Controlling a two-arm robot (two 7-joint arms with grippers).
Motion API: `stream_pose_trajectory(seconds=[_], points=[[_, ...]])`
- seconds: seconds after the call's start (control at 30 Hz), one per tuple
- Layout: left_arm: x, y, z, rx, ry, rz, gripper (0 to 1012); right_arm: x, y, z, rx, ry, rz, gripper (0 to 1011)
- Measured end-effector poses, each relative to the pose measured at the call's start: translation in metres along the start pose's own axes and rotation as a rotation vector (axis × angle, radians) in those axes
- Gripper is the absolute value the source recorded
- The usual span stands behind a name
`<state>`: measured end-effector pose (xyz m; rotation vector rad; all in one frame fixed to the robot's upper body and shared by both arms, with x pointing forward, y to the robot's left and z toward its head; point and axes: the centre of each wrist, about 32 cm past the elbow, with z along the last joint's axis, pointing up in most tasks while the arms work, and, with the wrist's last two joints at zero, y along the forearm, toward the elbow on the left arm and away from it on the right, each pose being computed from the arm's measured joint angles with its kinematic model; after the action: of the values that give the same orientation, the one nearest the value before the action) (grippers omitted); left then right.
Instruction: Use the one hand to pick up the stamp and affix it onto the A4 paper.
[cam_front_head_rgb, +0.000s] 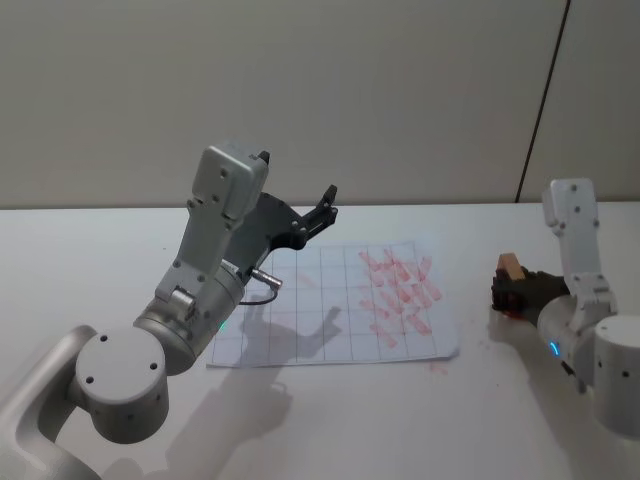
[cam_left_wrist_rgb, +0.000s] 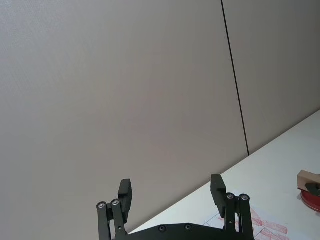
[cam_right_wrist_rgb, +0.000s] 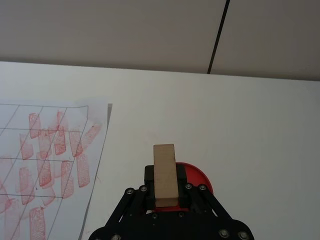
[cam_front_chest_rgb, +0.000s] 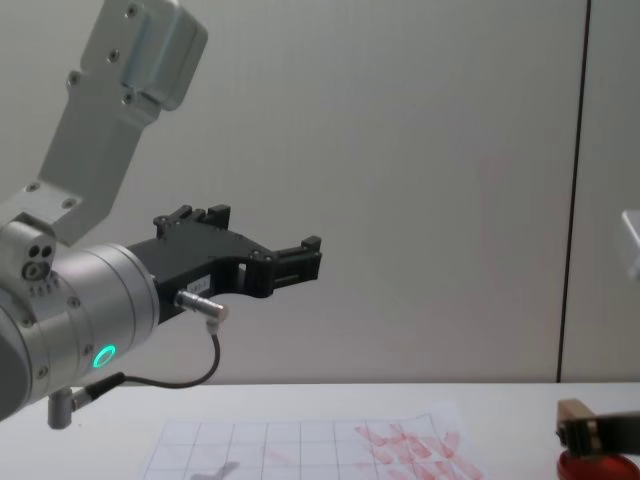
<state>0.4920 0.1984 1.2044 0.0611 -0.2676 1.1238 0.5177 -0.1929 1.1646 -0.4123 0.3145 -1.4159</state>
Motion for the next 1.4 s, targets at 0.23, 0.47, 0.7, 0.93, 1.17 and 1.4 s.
stream_pose_trajectory(seconds=[0.23, 0.47, 0.7, 0.93, 1.17, 1.4], points=[[0.0, 0.0, 0.0, 0.0, 0.0, 0.0, 1001, 0.003, 0.001, -0.006, -0.02, -0.003, -0.015, 232], [0.0, 0.0, 0.0, 0.0, 0.0, 0.0, 1001, 0.005, 0.003, -0.009, -0.016, -0.008, -0.033, 436], [0.0, 0.0, 0.0, 0.0, 0.0, 0.0, 1001, 0.007, 0.002, -0.008, 0.007, -0.011, -0.05, 640], [0.0, 0.0, 0.0, 0.0, 0.0, 0.0, 1002, 0.009, -0.002, -0.005, 0.068, -0.014, -0.062, 868], [0.0, 0.0, 0.0, 0.0, 0.0, 0.0, 1001, 0.014, -0.01, -0.003, 0.151, -0.023, -0.07, 1001], [0.0, 0.0, 0.0, 0.0, 0.0, 0.0, 1002, 0.026, -0.019, -0.005, 0.259, -0.045, -0.072, 1001]])
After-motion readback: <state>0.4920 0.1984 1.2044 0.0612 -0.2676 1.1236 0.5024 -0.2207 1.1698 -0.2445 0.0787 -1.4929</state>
